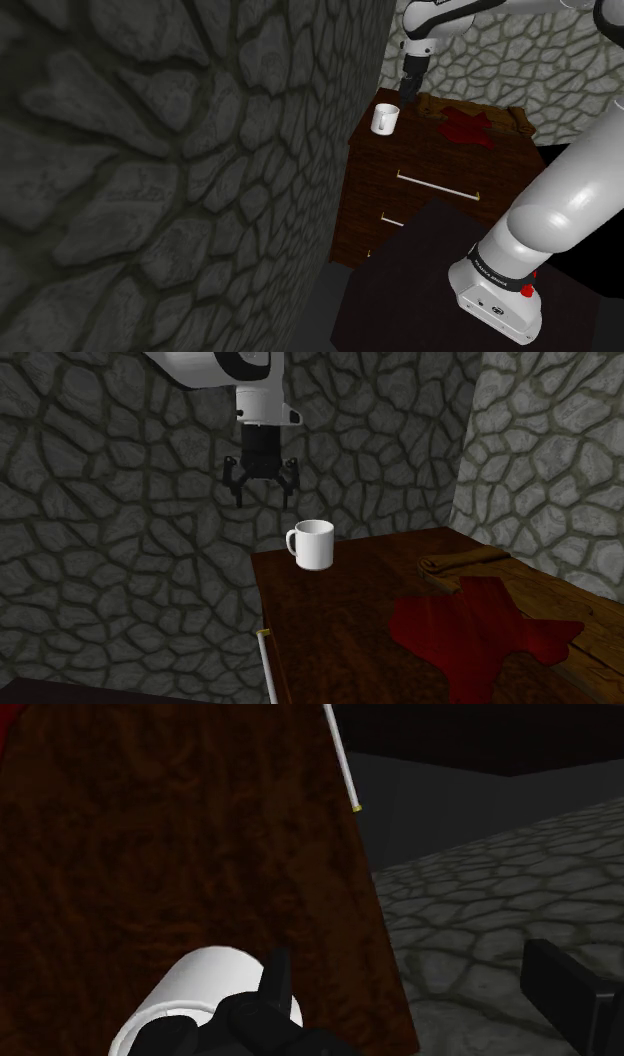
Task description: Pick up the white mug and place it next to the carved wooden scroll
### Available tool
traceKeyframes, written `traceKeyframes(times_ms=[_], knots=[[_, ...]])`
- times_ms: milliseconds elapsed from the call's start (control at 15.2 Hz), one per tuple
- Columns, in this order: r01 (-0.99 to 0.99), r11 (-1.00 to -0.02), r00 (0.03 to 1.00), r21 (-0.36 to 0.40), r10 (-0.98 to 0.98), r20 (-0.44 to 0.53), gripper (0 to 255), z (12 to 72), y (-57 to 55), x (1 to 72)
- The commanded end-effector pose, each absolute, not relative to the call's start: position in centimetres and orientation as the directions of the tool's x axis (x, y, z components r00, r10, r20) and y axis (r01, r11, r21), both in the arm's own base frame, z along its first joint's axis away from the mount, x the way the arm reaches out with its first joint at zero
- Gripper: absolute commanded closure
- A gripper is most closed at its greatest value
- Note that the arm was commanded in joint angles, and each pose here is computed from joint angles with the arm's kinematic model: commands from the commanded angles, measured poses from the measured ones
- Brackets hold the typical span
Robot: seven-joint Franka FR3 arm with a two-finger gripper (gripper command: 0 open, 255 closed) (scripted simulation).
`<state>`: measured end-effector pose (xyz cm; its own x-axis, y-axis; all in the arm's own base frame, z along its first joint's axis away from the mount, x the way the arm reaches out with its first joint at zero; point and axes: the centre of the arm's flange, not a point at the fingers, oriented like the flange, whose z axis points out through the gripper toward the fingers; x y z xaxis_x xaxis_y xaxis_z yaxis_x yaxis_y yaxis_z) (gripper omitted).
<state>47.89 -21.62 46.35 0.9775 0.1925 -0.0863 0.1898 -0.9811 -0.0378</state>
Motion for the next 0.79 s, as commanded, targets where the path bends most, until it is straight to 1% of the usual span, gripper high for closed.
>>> traceKeyframes(times_ms=[0,726], knots=[[0.200,-0.979,0.975,-0.034,0.202,-0.090,0,45.2,-23.7,50.0],[0.245,-0.969,0.963,-0.022,0.246,-0.110,0,39.7,-33.1,59.5]])
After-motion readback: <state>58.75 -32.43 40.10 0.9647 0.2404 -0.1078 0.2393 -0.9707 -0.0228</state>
